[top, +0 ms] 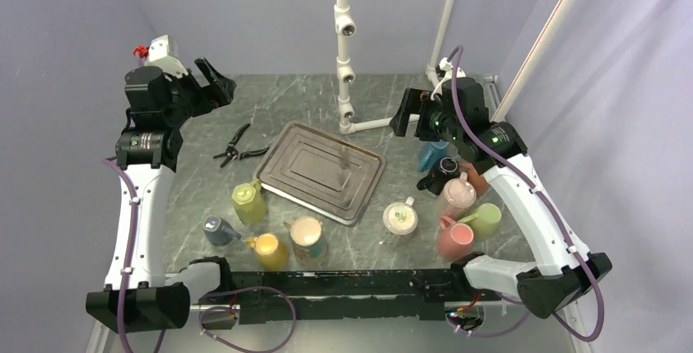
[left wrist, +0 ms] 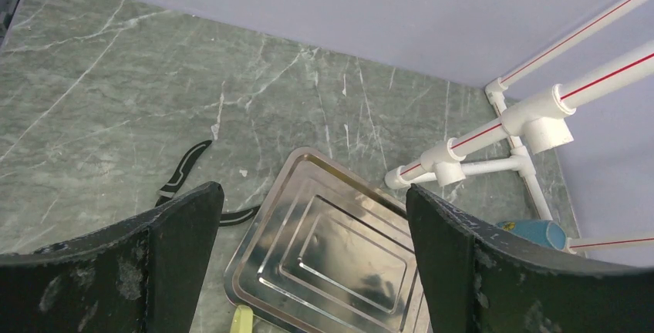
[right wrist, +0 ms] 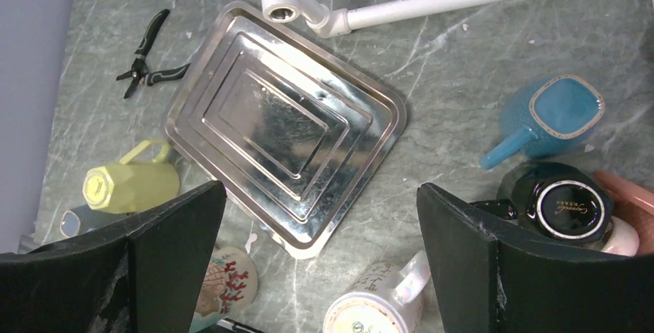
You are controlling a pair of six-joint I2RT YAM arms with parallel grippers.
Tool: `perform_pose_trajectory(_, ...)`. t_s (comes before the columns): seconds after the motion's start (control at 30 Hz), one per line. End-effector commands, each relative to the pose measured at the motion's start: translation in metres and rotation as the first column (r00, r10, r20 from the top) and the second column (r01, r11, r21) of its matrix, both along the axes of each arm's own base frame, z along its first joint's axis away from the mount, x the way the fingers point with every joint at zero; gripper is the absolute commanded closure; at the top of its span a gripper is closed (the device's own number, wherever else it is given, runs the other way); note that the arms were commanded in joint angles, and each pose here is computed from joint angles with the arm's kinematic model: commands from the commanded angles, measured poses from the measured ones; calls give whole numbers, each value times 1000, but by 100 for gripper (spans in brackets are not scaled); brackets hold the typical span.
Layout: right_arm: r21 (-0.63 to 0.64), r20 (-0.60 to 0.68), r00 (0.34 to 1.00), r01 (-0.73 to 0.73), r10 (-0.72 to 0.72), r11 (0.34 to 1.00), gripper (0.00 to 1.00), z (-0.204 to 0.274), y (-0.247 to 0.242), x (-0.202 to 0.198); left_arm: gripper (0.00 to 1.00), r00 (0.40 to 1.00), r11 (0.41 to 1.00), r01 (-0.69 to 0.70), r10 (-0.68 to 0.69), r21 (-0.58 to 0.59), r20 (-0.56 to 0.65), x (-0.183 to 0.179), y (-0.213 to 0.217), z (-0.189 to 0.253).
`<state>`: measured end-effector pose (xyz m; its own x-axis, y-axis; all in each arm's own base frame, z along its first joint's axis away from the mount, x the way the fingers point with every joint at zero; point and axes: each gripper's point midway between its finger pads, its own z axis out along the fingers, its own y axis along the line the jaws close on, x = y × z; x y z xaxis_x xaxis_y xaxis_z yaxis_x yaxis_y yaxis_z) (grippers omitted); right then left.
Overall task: Turn the mug right side up
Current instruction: Turn over the cup at the corner of the board.
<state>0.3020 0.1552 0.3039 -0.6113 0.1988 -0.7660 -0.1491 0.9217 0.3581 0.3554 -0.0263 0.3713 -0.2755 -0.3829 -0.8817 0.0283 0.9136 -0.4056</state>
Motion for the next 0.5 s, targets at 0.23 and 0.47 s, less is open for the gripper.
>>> perform_pose_trajectory(0.23,19,33,997,71,-72,997,0,5,-10,-1,6,1000,1000,-5,5,8,27,-4,2,5)
perform_pose_trajectory(0.47,-4,0,1000,10,-10,1000,0,-3,-5,-7,6,1000,1000,6,-6,-2,23,-7,-1,3)
